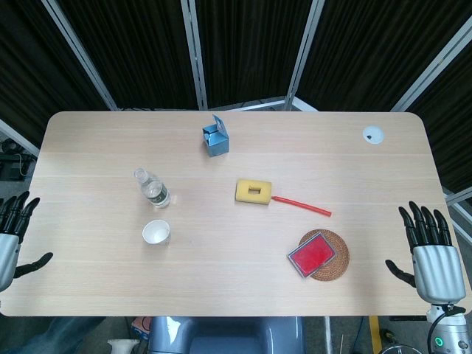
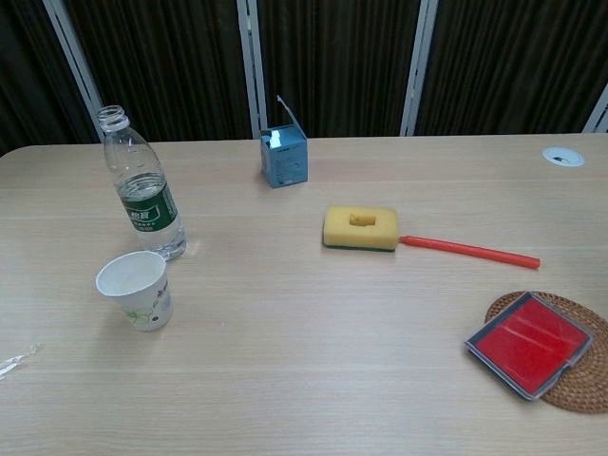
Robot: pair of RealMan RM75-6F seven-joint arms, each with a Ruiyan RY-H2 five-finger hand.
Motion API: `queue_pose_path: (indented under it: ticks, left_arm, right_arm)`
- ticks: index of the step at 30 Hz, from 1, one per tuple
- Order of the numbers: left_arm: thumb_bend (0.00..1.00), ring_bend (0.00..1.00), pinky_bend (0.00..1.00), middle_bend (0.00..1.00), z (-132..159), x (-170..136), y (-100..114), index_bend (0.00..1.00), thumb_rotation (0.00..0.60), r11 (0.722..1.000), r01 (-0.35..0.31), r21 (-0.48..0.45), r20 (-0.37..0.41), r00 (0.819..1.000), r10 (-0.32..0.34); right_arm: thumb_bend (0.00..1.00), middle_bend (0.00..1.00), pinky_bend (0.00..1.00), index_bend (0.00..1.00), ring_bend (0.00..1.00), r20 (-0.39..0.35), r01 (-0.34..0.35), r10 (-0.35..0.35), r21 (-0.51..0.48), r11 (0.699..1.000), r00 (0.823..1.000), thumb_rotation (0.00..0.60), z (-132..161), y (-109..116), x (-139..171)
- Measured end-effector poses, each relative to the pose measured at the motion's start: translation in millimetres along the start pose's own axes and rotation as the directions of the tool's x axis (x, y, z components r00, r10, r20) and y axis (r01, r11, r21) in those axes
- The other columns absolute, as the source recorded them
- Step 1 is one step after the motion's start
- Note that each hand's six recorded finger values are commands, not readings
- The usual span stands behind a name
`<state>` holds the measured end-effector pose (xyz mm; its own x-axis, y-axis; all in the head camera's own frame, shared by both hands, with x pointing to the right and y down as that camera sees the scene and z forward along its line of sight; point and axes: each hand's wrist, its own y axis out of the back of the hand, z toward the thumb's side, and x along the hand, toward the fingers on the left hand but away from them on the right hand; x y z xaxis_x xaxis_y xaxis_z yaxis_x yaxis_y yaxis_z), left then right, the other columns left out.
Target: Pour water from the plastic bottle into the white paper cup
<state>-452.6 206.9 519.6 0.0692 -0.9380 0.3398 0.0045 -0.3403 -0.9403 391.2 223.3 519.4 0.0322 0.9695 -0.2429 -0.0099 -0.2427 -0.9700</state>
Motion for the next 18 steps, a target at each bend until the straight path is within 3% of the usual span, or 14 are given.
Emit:
queue_pose_path:
  ticks: [12,18]
  left_arm:
    - [0.0,0.0,0.0,0.0,0.7,6.0,-1.3,0.0,0.6,0.998,0.028,-0.055,0.028,0.999,-0.027]
    - [0.0,0.0,0.0,0.0,3.7,33.2,-11.5,0.0,0.6,0.983,0.066,-0.174,0.073,0.996,-0.055]
  right_arm:
    - [0.0,0.0,0.0,0.0,0.0,-0.002,-0.021,0.021,0.005,1.0,1.0,0.6,2.3,-6.0,-1.0]
    - [0.0,0.0,0.0,0.0,0.0,0.008,-0.033,0.033,0.009,0.999,0.999,0.6,1.2,-9.0,-4.2]
